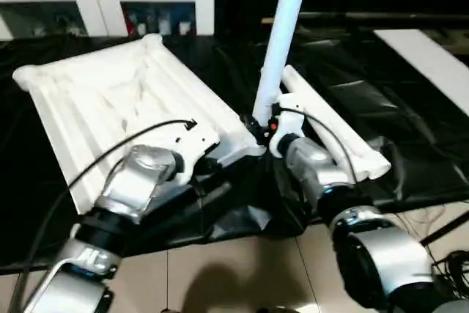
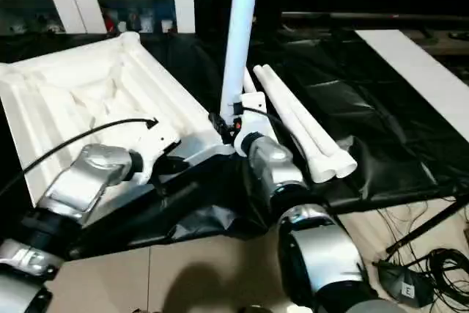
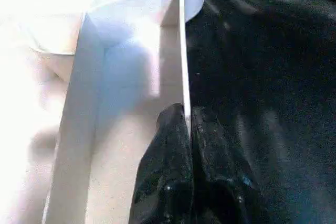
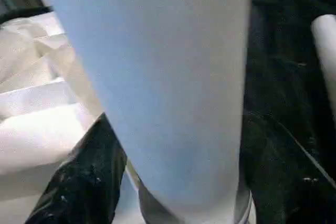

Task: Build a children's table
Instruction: Insert table leg to table base

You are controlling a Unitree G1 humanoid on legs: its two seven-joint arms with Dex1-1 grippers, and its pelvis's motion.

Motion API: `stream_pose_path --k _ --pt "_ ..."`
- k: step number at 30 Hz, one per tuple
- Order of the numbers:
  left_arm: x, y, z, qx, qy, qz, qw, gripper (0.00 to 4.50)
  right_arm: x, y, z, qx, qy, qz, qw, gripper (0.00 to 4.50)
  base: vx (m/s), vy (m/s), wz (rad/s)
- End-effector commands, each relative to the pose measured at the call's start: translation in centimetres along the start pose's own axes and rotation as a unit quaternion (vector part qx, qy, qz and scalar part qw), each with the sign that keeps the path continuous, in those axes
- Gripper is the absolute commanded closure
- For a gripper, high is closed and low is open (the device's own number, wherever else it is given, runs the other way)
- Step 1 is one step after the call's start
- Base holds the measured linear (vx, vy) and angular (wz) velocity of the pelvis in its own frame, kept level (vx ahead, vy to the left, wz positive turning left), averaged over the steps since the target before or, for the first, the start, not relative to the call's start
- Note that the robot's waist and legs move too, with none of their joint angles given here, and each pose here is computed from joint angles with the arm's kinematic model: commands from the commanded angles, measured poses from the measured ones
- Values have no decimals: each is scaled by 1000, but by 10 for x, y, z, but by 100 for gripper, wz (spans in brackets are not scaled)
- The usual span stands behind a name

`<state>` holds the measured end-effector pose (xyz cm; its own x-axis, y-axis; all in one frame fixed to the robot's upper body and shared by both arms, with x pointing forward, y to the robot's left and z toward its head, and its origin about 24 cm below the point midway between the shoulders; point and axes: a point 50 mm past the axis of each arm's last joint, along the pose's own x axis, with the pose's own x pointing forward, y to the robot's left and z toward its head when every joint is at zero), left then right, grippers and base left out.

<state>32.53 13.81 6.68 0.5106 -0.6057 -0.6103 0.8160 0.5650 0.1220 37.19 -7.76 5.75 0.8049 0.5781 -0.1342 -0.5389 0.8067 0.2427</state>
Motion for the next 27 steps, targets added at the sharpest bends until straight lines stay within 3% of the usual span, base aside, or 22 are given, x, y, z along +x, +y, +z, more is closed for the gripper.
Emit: stream_pose_path --k 1,5,15,18,21,27 --pt "-4 -3 16 40 -37 -21 998 450 -2 7 -3 0 13 65 998 106 51 -42 3" --pt "-7 -2 12 46 -33 -34 998 450 -10 2 -3 -34 25 106 993 70 58 -39 1" --pt "-13 -4 8 68 -52 -80 993 450 -29 -8 -4 -92 50 183 978 70 5 -2 0" --pt "-21 -4 3 91 -63 -120 987 450 -43 -12 -4 -143 72 239 958 70 0 0 0" --pt "-26 -2 -1 93 -69 -136 984 450 -50 -13 -6 -164 92 264 946 70 0 0 0" --pt "-30 -3 -3 92 -74 -154 981 450 -54 -15 -9 -175 101 271 941 70 0 0 0"
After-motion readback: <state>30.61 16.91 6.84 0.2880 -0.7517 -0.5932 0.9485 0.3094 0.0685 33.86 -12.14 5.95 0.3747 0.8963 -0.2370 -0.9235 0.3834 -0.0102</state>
